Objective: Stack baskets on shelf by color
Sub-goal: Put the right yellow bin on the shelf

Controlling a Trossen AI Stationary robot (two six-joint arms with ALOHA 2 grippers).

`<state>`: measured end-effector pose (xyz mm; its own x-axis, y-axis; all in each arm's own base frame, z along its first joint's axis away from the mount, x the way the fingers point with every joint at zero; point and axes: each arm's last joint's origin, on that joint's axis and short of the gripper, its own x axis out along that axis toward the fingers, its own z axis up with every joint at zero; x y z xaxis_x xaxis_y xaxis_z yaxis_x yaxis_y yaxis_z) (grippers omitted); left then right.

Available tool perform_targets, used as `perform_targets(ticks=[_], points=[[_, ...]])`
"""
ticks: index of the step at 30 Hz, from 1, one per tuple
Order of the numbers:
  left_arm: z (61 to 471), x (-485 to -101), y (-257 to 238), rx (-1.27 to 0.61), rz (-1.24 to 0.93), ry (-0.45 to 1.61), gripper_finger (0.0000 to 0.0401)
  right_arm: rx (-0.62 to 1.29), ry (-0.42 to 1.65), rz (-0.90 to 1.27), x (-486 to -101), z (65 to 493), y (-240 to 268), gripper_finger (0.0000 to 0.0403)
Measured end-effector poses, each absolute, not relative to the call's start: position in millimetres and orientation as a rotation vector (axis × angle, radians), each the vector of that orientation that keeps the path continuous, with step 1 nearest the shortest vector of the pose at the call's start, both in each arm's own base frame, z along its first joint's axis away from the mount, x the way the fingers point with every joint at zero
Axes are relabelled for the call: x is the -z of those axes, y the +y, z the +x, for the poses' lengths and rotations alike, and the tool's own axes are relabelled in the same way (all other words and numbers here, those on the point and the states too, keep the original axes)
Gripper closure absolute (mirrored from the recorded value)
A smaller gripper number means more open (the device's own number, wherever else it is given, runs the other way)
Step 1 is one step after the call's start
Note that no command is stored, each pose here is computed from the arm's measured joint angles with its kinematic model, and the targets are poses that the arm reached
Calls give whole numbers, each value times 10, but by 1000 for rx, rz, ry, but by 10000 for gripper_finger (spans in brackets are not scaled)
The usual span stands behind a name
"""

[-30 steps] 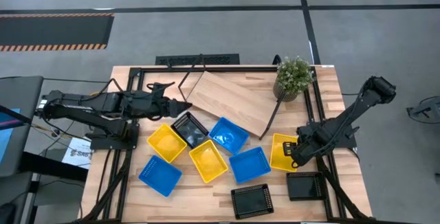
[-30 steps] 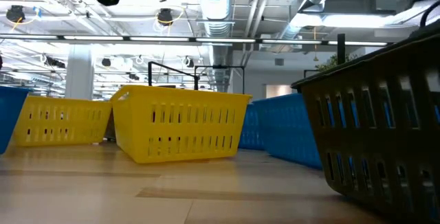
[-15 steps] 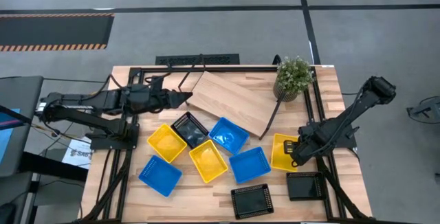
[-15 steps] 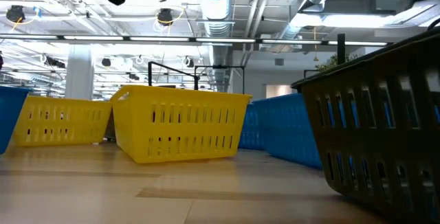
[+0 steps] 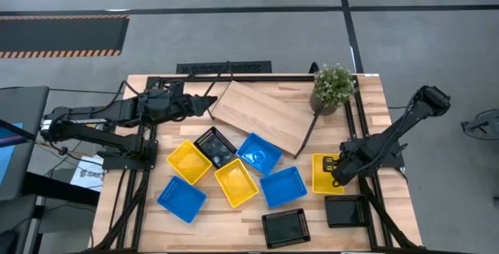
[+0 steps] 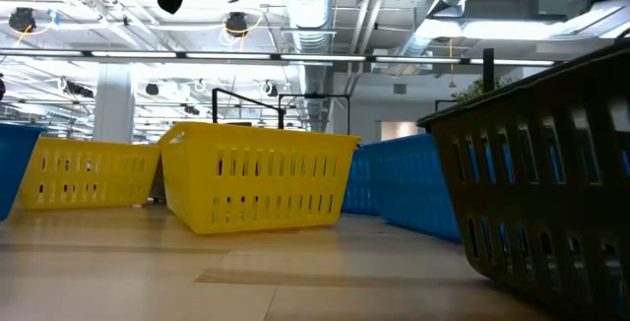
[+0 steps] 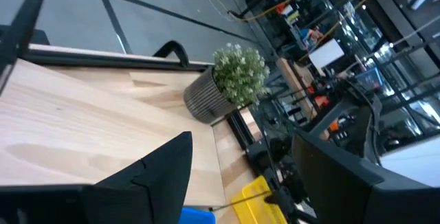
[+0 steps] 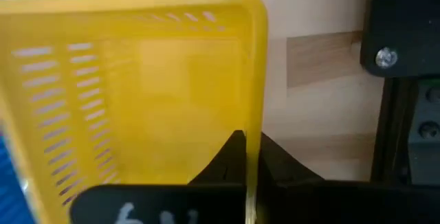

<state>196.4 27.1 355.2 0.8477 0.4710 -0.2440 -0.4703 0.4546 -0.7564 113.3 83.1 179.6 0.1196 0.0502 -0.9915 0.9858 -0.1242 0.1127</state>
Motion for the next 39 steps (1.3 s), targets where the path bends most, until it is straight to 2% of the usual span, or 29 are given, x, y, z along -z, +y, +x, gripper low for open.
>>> perform_targets(ticks=[9,15,22,25,30,34,39], points=[[1960,-3549,357,-532,-936,35,163,1075,1034,1420,-2488,1110,790,396],[1921,-3596,444,-546,-926,-16,163,830,970,1462,-3119,1209,827,396],[1772,-3718,484,-474,-912,-71,163,639,861,1502,-3759,1389,854,396],[1690,-3750,475,-465,-874,-73,163,571,704,1485,-3996,1596,819,395],[1559,-3820,497,-500,-850,-140,163,586,485,1345,-4200,2129,527,396],[1478,-3851,510,-514,-848,-169,163,625,402,1199,-4184,2659,161,392],[1424,-3853,496,-510,-827,-155,163,720,356,1094,-3987,3248,-359,392]])
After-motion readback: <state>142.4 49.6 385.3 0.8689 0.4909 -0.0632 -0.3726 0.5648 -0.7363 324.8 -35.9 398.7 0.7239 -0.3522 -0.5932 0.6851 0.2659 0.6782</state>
